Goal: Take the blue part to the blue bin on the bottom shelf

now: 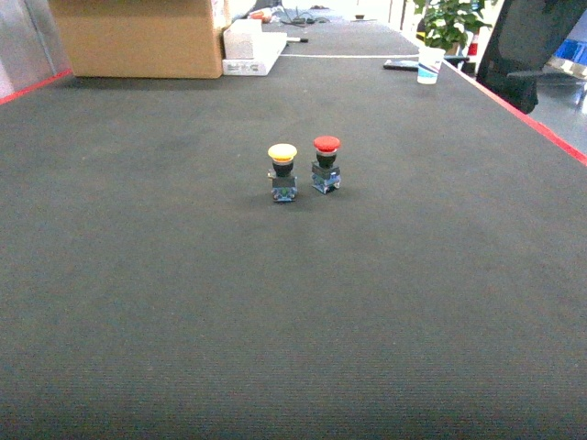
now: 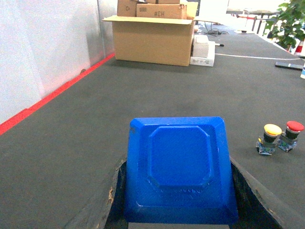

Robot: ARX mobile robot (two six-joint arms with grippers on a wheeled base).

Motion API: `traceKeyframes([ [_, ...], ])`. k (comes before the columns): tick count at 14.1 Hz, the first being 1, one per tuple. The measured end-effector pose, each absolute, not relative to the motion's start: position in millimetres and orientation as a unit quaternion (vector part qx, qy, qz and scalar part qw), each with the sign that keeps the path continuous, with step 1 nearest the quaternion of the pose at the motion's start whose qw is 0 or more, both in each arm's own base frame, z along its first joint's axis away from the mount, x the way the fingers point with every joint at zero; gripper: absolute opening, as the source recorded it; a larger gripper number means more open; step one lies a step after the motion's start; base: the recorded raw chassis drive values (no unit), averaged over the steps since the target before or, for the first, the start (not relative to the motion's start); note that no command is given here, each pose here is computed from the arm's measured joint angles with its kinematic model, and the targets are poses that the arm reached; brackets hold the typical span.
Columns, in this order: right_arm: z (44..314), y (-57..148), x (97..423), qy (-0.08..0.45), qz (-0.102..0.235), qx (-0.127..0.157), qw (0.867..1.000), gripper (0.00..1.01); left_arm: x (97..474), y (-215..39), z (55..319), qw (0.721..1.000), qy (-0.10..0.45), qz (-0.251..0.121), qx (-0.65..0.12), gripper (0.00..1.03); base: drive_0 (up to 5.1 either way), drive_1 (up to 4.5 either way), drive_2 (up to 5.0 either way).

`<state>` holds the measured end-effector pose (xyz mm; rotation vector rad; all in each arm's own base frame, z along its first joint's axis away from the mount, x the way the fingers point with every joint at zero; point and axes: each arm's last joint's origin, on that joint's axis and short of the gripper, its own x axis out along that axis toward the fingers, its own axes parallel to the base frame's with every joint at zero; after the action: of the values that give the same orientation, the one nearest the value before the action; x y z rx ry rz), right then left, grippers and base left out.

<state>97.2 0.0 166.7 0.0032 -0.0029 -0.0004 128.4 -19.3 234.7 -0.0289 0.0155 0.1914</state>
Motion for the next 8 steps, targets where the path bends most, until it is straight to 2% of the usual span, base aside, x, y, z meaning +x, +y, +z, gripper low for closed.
traceKeyframes([
  [3, 166.7, 0.0, 97.2, -0.001, 0.000, 0.002, 1.000, 0.98, 128.4, -19.3, 234.7, 0.995, 0.008, 0.096, -0.011, 0.45, 0.0, 0.00, 0.0],
  [6, 166.8, 0.0, 97.2, -0.002, 0.000, 0.002, 1.000, 0.98, 129.3, -19.5, 233.0, 0.995, 0.013, 0.095, -0.008, 0.45, 0.0, -4.31, 4.3],
  [8, 167.5, 0.0, 97.2, -0.005, 0.000, 0.002, 1.000, 0.98, 128.9, -19.4, 233.3, 0.995, 0.011, 0.096, -0.009, 0.45, 0.0, 0.00, 0.0],
])
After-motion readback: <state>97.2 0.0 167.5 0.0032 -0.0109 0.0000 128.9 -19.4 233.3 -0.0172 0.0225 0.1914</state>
